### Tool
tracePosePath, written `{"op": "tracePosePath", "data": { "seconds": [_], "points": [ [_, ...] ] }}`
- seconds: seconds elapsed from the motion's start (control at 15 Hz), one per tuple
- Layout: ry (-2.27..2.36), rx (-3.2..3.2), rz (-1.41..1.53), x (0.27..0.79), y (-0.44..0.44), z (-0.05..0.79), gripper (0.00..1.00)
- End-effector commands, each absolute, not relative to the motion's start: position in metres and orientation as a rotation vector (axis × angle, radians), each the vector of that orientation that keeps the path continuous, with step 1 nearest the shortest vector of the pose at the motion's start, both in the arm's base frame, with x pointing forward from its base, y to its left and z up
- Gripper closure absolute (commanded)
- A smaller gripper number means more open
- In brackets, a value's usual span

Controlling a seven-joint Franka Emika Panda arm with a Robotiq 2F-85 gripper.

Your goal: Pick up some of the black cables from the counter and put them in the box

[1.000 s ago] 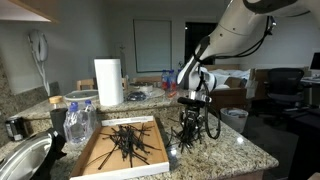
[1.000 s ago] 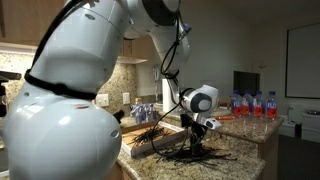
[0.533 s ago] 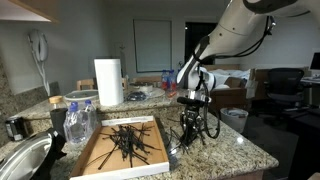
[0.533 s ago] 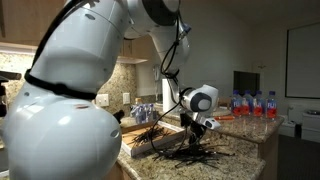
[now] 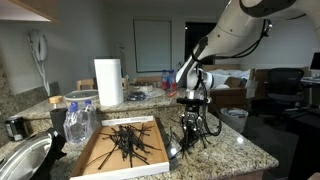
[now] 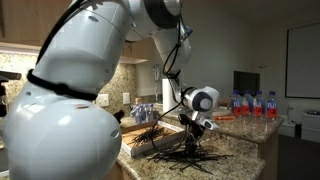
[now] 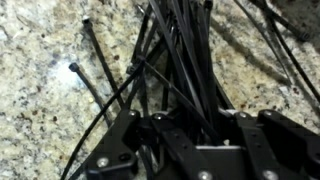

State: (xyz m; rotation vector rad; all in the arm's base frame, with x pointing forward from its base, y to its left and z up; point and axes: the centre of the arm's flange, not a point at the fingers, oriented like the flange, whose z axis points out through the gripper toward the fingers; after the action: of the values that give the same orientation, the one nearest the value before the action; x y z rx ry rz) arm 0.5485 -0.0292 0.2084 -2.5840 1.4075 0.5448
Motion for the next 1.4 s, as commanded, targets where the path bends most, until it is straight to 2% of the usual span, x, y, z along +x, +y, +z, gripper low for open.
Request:
{"op": "tracePosePath", "data": {
  "seconds": [0.0,0.27,0.33,0.47,0.53,0.8,1.0,1.33],
  "points": [
    [1.392,-2.602,0.592,0.551,-0.035,0.207,0.65],
    [1.382,-2.603,0.613,0.555,-0.035,0.208,0.41],
    [1.378,-2.602,0.625,0.556,-0.034,0.208,0.77],
    [1.374,-2.599,0.636,0.558,-0.034,0.207,0.83],
    [1.371,-2.598,0.639,0.559,-0.034,0.207,0.89],
    [1.361,-2.600,0.664,0.562,-0.033,0.207,0.97],
    [1.354,-2.597,0.672,0.564,-0.033,0.208,0.91],
    [1.360,-2.596,0.605,0.555,-0.036,0.236,0.92]
  ]
}}
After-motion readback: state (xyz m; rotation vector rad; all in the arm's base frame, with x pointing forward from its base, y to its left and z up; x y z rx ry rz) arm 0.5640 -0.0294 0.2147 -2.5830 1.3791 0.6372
